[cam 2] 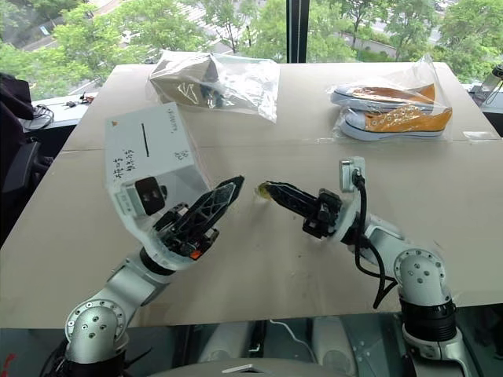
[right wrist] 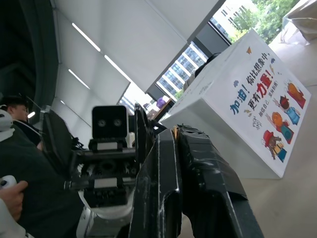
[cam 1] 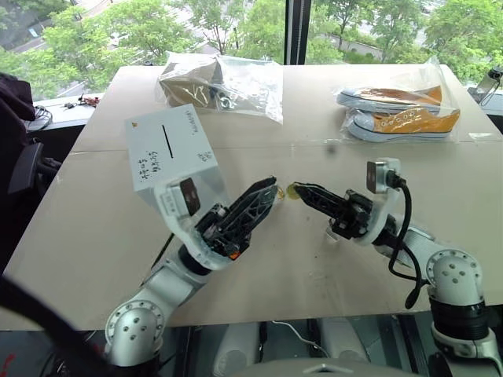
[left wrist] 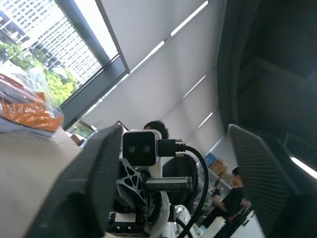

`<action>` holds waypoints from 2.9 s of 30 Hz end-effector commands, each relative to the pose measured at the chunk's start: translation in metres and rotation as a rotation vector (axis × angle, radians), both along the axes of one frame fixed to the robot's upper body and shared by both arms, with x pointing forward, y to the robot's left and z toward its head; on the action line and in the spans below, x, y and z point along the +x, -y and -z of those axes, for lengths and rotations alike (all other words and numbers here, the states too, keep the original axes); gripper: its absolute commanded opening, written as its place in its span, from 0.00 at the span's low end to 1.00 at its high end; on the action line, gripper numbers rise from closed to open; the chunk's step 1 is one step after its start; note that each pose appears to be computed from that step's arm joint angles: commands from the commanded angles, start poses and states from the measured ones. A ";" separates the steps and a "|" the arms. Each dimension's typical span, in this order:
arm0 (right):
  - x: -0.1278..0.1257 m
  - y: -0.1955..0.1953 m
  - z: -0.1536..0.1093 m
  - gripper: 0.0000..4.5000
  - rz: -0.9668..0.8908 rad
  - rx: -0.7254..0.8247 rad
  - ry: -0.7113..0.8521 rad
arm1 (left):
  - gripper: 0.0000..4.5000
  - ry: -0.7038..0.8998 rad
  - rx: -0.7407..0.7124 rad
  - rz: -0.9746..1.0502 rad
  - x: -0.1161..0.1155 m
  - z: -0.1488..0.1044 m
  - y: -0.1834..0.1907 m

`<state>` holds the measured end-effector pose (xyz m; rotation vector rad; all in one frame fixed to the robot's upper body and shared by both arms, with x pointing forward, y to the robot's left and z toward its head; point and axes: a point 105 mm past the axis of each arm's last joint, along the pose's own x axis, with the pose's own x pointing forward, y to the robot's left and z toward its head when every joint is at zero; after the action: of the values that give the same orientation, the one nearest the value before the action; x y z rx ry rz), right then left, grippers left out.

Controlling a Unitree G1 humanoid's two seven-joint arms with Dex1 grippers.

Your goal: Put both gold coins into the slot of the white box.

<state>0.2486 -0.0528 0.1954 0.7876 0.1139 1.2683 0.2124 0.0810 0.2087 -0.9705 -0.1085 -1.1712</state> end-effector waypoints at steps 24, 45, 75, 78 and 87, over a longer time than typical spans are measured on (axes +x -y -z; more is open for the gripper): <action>-0.016 -0.017 -0.024 0.00 -0.046 0.110 0.135 | 0.02 -0.131 0.014 0.016 0.011 0.009 0.003; -0.024 -0.025 -0.020 0.00 -0.162 0.059 0.089 | 0.02 -0.131 0.022 0.077 0.009 0.012 0.007; -0.024 -0.025 -0.013 0.00 -0.168 0.059 0.075 | 0.02 -0.117 0.025 0.087 0.008 0.013 0.006; -0.023 -0.026 -0.013 0.00 -0.167 0.058 0.075 | 0.02 -0.105 0.028 0.087 0.008 0.013 0.006; -0.020 -0.025 -0.015 0.13 -0.145 0.047 0.086 | 0.00 -0.072 0.068 0.017 0.010 0.012 0.003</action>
<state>0.2416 -0.0371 0.2014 0.7982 0.0863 1.3641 0.2264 0.0778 0.1874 -0.9958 0.0469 -1.1421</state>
